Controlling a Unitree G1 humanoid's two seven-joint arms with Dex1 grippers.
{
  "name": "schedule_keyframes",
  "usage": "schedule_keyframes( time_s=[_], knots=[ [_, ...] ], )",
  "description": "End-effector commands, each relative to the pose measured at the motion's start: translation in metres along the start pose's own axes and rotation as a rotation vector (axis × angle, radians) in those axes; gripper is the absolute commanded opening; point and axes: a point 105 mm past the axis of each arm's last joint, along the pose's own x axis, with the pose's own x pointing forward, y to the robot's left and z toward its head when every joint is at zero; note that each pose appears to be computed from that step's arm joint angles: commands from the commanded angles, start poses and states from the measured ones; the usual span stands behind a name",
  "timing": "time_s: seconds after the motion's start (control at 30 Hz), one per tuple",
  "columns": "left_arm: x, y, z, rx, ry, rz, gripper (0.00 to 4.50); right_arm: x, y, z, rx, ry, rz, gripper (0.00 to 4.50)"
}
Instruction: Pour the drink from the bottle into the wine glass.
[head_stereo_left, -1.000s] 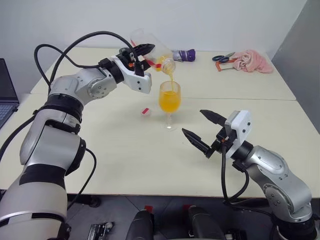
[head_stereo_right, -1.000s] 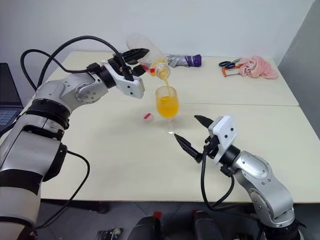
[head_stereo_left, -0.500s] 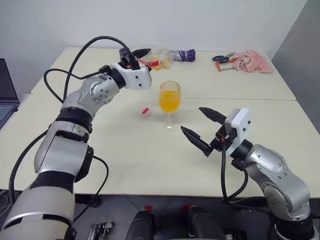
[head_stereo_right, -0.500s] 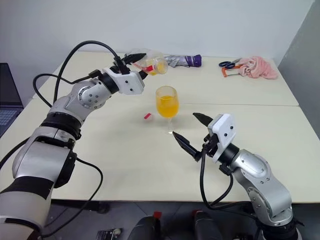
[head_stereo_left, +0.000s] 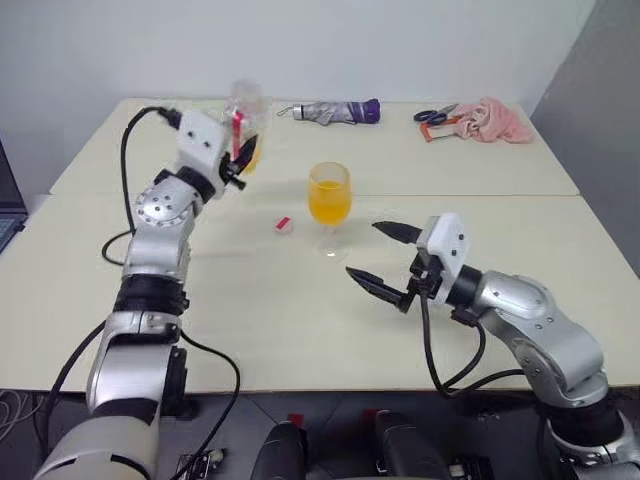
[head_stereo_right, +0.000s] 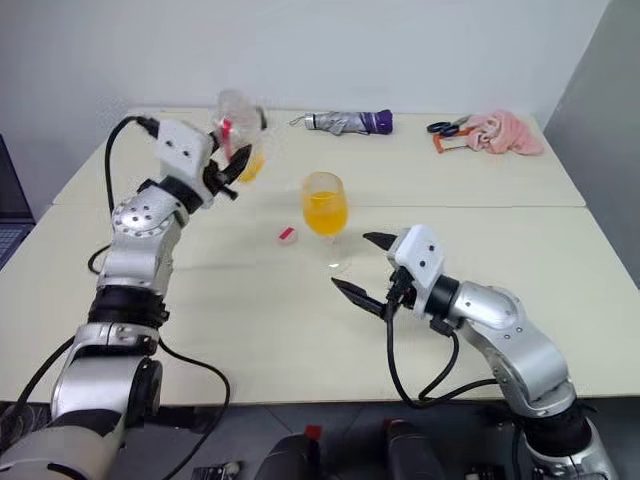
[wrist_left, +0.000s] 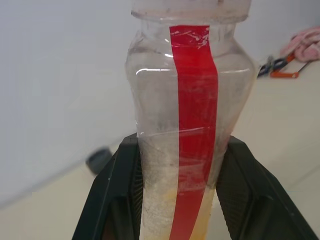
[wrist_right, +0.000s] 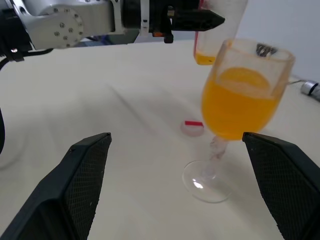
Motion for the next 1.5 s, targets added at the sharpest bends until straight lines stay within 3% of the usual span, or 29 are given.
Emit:
schedule_keyframes(
  time_s=[0.03,0.23,0.73,1.03,1.3,1.5],
  knots=[
    [-0.022,0.021,0.002,-0.106,0.024,0.055,1.66,0.009,0.004,0.008,-0.030,-0.014,0.050,4.50],
    [-0.054,0.016,-0.043,-0.208,0.169,0.048,1.66,0.020,0.004,0.014,-0.024,-0.022,0.078,4.50],
    [-0.066,0.009,-0.069,-0.294,0.158,0.017,1.66,0.033,0.010,0.020,-0.031,-0.023,0.094,4.50],
    [-0.070,0.003,-0.064,-0.256,0.134,0.003,4.49,0.030,0.010,0.018,-0.025,-0.012,0.093,4.50],
    [-0.082,-0.002,-0.066,-0.203,0.145,0.015,4.49,0.018,0.007,0.007,-0.027,-0.002,0.075,4.50],
    [-0.103,-0.006,-0.074,-0.175,0.195,0.040,4.49,-0.008,0.005,-0.030,-0.018,0.029,-0.032,4.50]
  ],
)
